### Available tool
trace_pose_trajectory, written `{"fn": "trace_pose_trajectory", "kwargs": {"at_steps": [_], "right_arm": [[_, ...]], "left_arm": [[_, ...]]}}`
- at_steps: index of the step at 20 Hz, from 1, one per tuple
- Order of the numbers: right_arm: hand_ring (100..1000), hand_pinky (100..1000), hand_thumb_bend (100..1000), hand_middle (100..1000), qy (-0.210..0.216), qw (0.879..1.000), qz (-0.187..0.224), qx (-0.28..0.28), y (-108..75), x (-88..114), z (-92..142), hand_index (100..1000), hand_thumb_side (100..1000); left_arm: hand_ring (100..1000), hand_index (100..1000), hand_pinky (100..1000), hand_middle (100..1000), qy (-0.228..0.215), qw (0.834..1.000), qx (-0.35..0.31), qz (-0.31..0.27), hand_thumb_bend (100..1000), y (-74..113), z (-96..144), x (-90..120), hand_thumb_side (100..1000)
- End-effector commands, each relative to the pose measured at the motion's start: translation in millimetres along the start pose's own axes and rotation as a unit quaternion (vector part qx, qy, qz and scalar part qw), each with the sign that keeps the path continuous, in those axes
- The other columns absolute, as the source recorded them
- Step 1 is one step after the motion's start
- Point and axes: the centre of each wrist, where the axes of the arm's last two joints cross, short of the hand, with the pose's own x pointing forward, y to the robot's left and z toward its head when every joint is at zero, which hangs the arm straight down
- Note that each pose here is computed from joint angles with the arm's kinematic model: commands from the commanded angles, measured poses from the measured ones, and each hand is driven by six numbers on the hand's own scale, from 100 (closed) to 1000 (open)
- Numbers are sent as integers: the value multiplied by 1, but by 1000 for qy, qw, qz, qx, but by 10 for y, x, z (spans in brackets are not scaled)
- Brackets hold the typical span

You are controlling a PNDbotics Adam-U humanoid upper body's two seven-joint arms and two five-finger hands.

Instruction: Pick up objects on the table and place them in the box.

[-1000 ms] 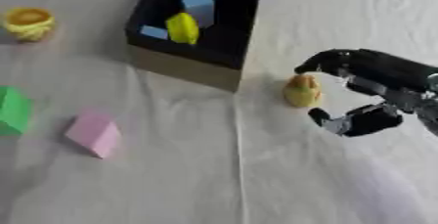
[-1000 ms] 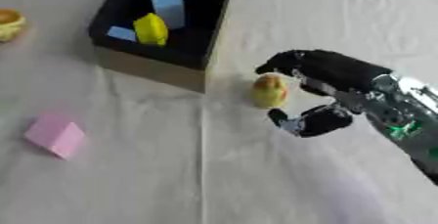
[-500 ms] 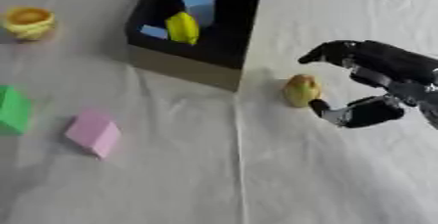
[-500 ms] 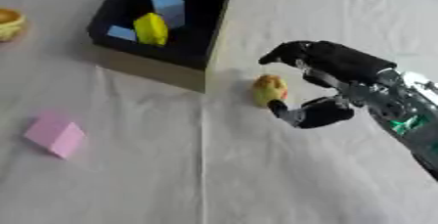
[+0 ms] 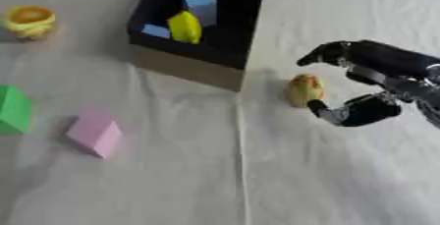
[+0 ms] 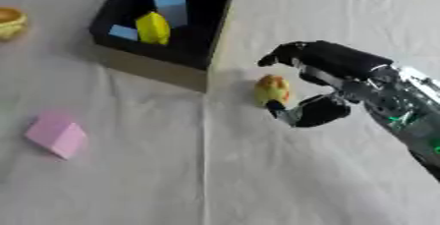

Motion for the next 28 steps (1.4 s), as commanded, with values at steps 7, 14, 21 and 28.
{"fn": "trace_pose_trajectory", "kwargs": {"at_steps": [7,14,21,28], "right_arm": [[921,864,243,825,39,999,14,-5,-32,-196,-54,907,364],[921,864,254,824,53,998,9,11,55,-301,-99,905,382],[917,864,215,797,45,999,-1,17,111,-332,-149,892,392],[895,845,194,720,46,999,-10,3,146,-367,-205,797,356]], "left_arm": [[787,825,740,729,-12,1000,-5,3,384,-8,-45,42,561],[788,825,740,729,-12,1000,-4,4,382,-12,-43,41,563],[789,825,741,730,-12,1000,-5,5,380,-18,-47,40,564],[789,825,741,730,-12,1000,-5,6,377,-27,-52,39,566]]}}
